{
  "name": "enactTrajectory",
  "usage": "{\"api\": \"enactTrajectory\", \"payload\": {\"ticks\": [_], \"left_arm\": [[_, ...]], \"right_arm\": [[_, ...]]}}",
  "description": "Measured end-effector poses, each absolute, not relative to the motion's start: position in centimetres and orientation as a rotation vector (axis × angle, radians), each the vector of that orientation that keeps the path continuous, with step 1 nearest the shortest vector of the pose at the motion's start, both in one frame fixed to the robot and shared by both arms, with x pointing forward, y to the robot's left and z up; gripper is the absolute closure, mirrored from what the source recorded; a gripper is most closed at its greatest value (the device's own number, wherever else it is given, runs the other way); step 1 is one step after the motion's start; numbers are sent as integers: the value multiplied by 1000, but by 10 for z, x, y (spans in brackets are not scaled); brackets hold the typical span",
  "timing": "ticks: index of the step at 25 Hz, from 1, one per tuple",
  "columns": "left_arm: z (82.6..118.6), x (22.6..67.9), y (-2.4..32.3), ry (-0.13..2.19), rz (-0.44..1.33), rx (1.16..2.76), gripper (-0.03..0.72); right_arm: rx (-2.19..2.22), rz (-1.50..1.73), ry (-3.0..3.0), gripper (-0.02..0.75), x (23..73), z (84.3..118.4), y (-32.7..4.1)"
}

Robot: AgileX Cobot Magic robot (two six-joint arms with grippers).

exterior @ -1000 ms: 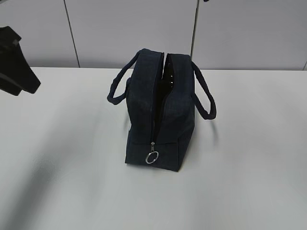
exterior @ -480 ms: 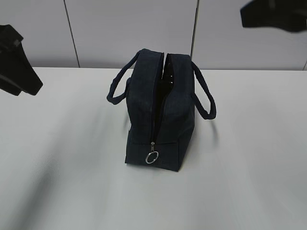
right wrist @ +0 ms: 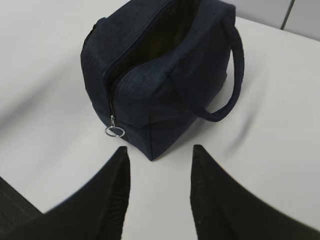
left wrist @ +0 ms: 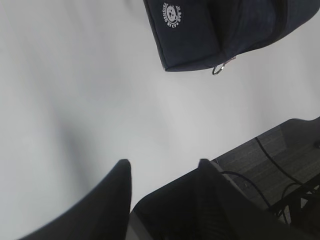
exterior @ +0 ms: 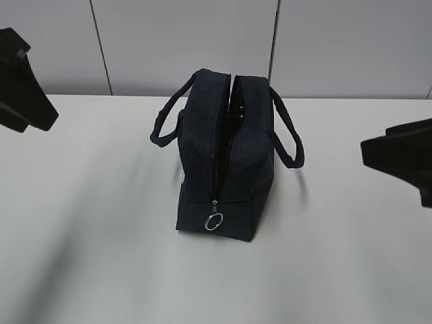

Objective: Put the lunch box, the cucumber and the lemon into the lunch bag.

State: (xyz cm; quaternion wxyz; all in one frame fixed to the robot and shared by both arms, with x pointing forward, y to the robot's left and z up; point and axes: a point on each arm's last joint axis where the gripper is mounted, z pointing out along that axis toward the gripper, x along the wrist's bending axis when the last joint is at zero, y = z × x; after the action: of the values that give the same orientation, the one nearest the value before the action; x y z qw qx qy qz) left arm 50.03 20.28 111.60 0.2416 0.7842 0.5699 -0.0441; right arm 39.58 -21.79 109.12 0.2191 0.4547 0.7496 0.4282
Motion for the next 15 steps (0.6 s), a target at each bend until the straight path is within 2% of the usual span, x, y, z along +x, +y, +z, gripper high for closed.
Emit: {"api": "enactTrajectory", "payload": {"ticks": [4,9,15], "left_arm": [[1121,496,204,1558,-109,2129,398],[1128,490,205,1562,-95,2105,398],[1132,487,206,1564,-89,2093,398]], "right_arm": [[1167,1258,2053,486,386,1075,-219],[1146,1275,2054,497,375,1050,-223],[1303,1403,2014,498,373,1048,-219]]}}
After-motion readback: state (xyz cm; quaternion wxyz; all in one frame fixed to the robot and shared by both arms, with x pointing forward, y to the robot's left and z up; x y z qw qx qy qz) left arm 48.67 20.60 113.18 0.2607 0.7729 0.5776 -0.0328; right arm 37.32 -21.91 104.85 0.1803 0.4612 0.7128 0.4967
